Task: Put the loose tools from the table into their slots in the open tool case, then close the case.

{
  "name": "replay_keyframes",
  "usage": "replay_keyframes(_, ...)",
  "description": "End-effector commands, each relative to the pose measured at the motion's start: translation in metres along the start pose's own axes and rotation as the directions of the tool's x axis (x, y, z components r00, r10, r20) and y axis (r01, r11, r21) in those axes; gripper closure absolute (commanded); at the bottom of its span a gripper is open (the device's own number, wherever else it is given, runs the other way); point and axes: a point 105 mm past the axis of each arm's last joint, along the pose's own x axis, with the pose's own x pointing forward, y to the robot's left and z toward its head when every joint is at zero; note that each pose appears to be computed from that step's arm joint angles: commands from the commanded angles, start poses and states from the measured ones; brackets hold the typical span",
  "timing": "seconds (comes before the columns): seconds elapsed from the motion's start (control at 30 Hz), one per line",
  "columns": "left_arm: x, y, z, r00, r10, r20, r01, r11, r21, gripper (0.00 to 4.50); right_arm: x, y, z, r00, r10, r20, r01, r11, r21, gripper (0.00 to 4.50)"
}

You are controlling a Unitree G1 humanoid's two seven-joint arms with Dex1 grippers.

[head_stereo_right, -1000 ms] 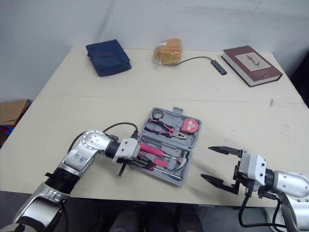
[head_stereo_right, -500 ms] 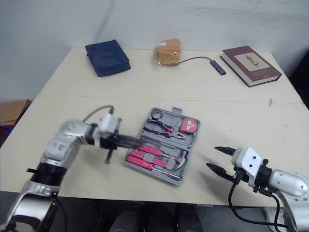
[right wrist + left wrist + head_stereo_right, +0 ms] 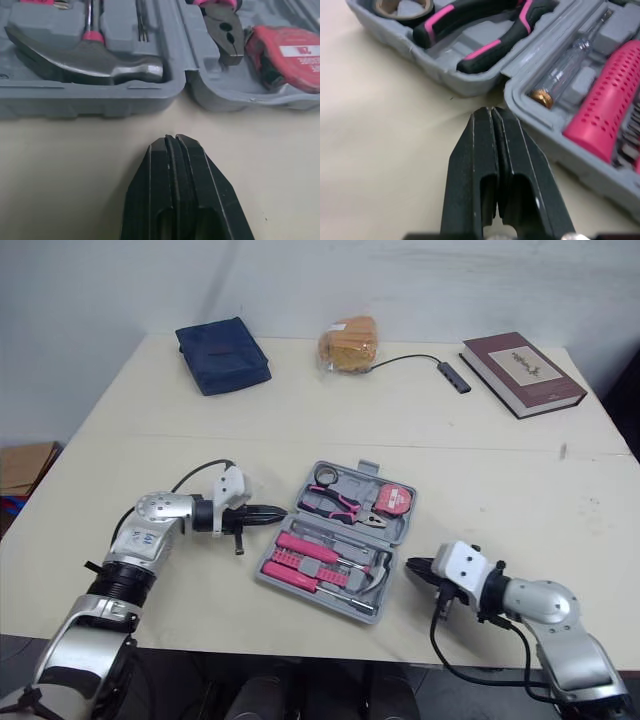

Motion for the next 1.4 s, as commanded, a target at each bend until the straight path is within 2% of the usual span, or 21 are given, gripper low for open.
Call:
replay_keyframes(0.03, 0.003, 0.002, 0.003, 1.000, 0.018, 0.007, -0.018, 1.000, 0.025, 4.50, 0.008, -0.001, 0.005, 1.000, 0.007, 0.016, -0.006, 1.000, -0.014, 4.42)
replay_keyframes(0.2, 0.010, 0.005, 0.003, 0.999, 0.042, 0.030, -0.043, 0.998, 0.037, 4.50, 0.015, -0.009, 0.008, 0.999, -0.009, 0.032, 0.010, 1.000, -0.021, 4.42)
replay_keyframes(0.5, -0.003, -0.018, 0.000, 0.989, -0.130, 0.067, 0.127, 0.990, 0.059, 4.50, 0.018, -0.022, 0.016, 0.996, 0.024, 0.082, -0.019, 0.998, -0.064, 4.42)
replay_keyframes(0.6, -0.011, -0.029, -0.004, 0.987, -0.145, 0.066, 0.142, 0.988, 0.057, 4.50, 0.022, -0.023, 0.015, 0.995, 0.052, 0.089, -0.046, 0.996, -0.071, 4.42)
replay_keyframes(0.8, -0.014, -0.028, -0.012, 0.997, -0.061, 0.040, 0.059, 0.997, 0.045, 4.50, 0.026, -0.020, 0.015, 0.991, 0.090, 0.099, -0.082, 0.993, -0.082, 4.42)
replay_keyframes(0.93, -0.020, -0.013, -0.017, 0.999, 0.028, 0.017, -0.028, 0.999, 0.035, 4.50, 0.022, -0.021, 0.010, 0.991, 0.112, 0.069, -0.108, 0.992, -0.071, 4.42)
replay_keyframes(1.07, -0.027, -0.010, -0.020, 0.999, 0.045, 0.010, -0.045, 0.999, 0.027, 4.50, 0.017, -0.023, 0.007, 0.992, 0.109, 0.055, -0.106, 0.992, -0.065, 4.42)
replay_keyframes(1.17, -0.052, 0.000, -0.018, 0.993, 0.116, 0.019, -0.116, 0.993, -0.028, 4.50, -0.003, -0.047, 0.001, 1.000, -0.024, 0.017, 0.025, 0.997, -0.067, 4.42)
replay_keyframes(1.2, -0.062, 0.002, -0.018, 0.991, 0.135, 0.006, -0.134, 0.990, -0.044, 3.97, -0.015, -0.055, -0.001, 0.998, -0.067, 0.002, 0.067, 0.998, -0.022, 4.50)
replay_keyframes(1.23, -0.071, 0.004, -0.013, 0.986, 0.163, 0.021, -0.162, 0.986, -0.040, 3.62, -0.024, -0.058, 0.000, 0.996, -0.085, 0.006, 0.085, 0.996, 0.018, 3.99)
replay_keyframes(1.27, -0.077, 0.006, -0.005, 0.982, 0.184, 0.052, -0.181, 0.982, -0.053, 3.23, -0.031, -0.064, 0.004, 0.992, -0.122, 0.020, 0.121, 0.991, 0.050, 3.82)
replay_keyframes(1.33, -0.084, 0.007, 0.014, 0.974, 0.202, 0.104, -0.191, 0.975, -0.111, 2.29, -0.040, -0.074, 0.016, 0.979, -0.192, 0.065, 0.180, 0.972, 0.153, 2.97)
replay_keyframes(1.4, -0.085, 0.005, 0.024, 0.972, 0.217, 0.086, -0.199, 0.963, -0.184, 1.55, -0.044, -0.080, 0.027, 0.971, -0.227, 0.078, 0.205, 0.952, 0.228, 2.01)
